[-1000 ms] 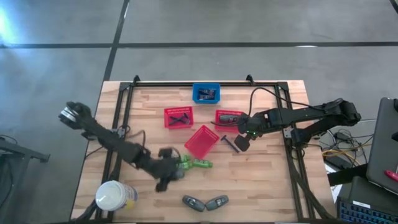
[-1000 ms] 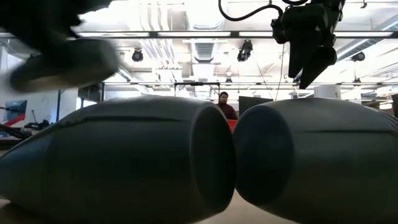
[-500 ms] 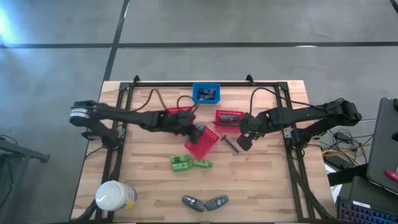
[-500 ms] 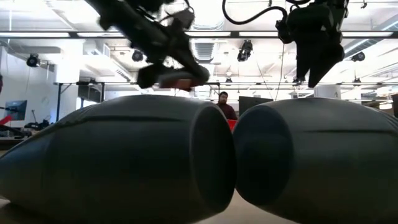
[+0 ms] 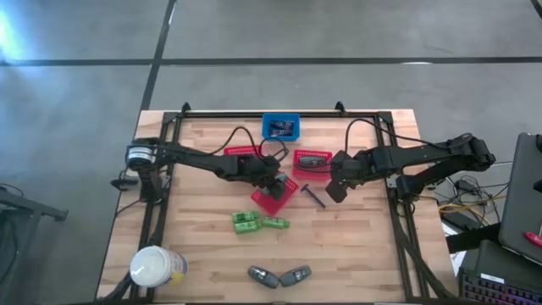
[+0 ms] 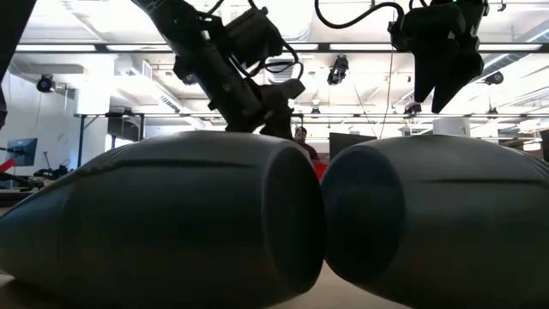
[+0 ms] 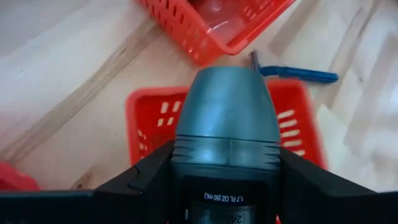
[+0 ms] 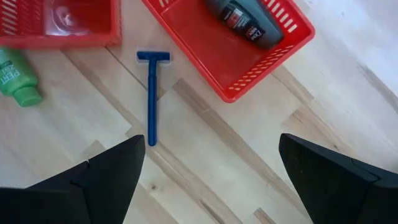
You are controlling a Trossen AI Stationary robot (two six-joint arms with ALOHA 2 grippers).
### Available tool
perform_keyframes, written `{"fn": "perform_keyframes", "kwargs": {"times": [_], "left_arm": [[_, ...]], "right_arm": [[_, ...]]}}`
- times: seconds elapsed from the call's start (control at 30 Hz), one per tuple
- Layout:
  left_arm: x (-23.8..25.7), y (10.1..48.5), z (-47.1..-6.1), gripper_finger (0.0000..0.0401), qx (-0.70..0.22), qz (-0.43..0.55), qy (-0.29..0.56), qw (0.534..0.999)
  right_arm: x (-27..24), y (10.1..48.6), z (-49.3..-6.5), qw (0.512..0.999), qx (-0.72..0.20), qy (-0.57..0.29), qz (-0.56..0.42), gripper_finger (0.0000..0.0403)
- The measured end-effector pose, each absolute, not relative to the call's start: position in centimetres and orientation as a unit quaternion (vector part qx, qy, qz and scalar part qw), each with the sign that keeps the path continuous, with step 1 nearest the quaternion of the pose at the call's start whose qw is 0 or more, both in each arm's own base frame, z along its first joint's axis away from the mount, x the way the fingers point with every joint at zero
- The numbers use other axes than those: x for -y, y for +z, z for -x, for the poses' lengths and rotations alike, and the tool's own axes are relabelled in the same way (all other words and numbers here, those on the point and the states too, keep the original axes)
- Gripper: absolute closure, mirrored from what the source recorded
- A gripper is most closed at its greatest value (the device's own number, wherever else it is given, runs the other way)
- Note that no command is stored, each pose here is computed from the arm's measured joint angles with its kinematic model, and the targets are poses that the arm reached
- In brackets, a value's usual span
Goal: Pick & Place Travel size toiletries
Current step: Put the black deodorant into the top right red bin, then put the blue razor into the top left red bin
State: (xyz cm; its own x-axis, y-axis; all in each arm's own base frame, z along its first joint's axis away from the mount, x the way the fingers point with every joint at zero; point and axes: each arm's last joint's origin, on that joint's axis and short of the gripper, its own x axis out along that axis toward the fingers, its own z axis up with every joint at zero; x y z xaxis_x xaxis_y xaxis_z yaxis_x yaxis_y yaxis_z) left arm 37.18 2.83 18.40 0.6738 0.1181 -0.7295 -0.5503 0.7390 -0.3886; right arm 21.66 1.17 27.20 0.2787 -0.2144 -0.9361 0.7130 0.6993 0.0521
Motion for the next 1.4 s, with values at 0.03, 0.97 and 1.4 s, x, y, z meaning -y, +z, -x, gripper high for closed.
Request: {"fn": "perform_keyframes", "kwargs": {"times": [0.03,0.97,1.4], "left_arm": [[-2.8,18.4,-37.2,0.0182,-0.354,0.305,0.193,0.863],[0.0,25.4,-34.4,0.0159,-0.356,0.210,0.166,0.895],[2.2,30.8,-27.5,0.0160,-0.336,0.148,0.242,0.898]], "right_arm": [[-1.2,27.2,-21.6,0.762,-0.518,-0.305,-0.240,0.0035],[-2.4,26.1,-22.9,0.786,-0.500,-0.246,-0.267,0.0035],[-5.2,19.5,-26.7,0.738,-0.554,-0.291,-0.253,0.0035]]}}
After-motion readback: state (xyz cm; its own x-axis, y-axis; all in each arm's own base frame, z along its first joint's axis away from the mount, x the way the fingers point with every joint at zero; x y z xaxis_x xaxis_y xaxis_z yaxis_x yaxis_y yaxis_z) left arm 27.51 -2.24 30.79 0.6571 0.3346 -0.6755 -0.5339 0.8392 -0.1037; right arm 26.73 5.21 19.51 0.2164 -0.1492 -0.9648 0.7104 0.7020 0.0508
